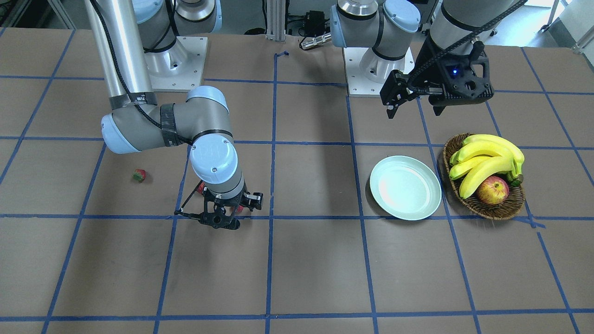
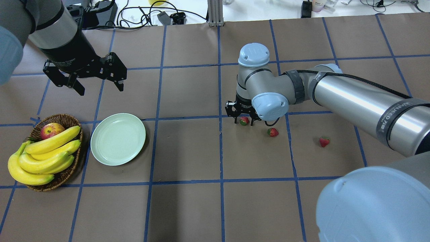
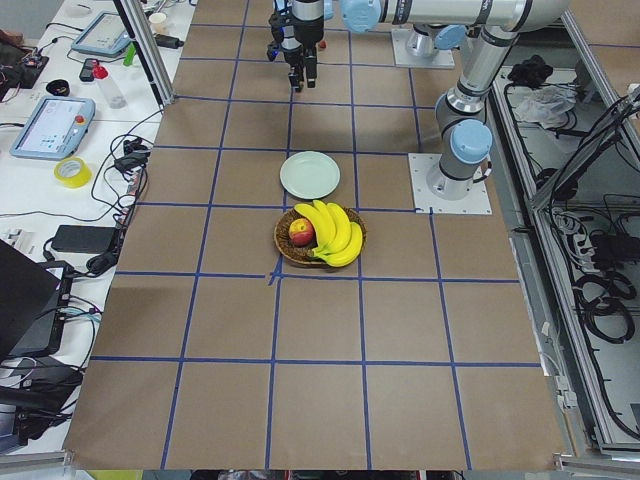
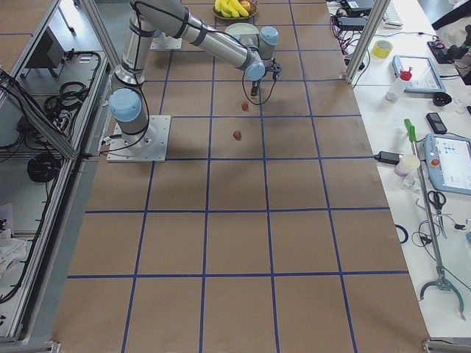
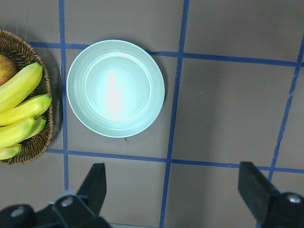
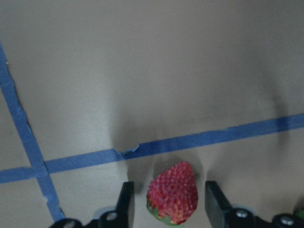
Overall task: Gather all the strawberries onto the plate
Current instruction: 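Reach the right gripper down to the strawberry nearest the plate and grasp it, then carry the strawberry toward the plate and release it on the table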
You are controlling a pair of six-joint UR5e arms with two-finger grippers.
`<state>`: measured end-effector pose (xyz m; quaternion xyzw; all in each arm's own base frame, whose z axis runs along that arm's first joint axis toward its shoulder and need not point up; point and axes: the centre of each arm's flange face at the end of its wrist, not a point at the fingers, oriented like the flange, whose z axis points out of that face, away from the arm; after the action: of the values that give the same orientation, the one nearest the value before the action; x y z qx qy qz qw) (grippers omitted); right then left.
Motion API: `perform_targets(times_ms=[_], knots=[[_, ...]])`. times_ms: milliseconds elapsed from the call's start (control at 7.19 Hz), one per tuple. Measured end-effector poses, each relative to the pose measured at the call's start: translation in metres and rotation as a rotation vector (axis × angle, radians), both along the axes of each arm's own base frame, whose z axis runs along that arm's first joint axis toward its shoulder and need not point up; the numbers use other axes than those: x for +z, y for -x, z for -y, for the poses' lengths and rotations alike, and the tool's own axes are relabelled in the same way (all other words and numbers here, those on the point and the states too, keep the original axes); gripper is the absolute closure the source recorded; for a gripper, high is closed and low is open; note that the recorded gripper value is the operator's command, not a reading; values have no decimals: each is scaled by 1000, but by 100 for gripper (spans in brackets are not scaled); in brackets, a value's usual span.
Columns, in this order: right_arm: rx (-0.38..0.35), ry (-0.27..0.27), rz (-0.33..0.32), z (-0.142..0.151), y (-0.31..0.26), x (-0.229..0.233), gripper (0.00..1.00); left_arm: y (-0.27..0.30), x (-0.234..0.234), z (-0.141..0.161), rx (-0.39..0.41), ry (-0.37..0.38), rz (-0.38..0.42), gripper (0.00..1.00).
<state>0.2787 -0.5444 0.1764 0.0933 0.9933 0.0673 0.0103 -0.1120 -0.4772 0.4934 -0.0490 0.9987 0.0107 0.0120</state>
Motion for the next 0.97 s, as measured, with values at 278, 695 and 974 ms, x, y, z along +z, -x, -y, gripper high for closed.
perform_targets(times_ms=[278,695,974], knots=[[5,7,-5,1,0,4,100,0,0,0,0,2,0,0],[31,71,91,-4,-36,56,100,0,1,1,2,16,0,0],[85,19,180,-35,-99,46,100,1,2,1,2,19,-1,0]])
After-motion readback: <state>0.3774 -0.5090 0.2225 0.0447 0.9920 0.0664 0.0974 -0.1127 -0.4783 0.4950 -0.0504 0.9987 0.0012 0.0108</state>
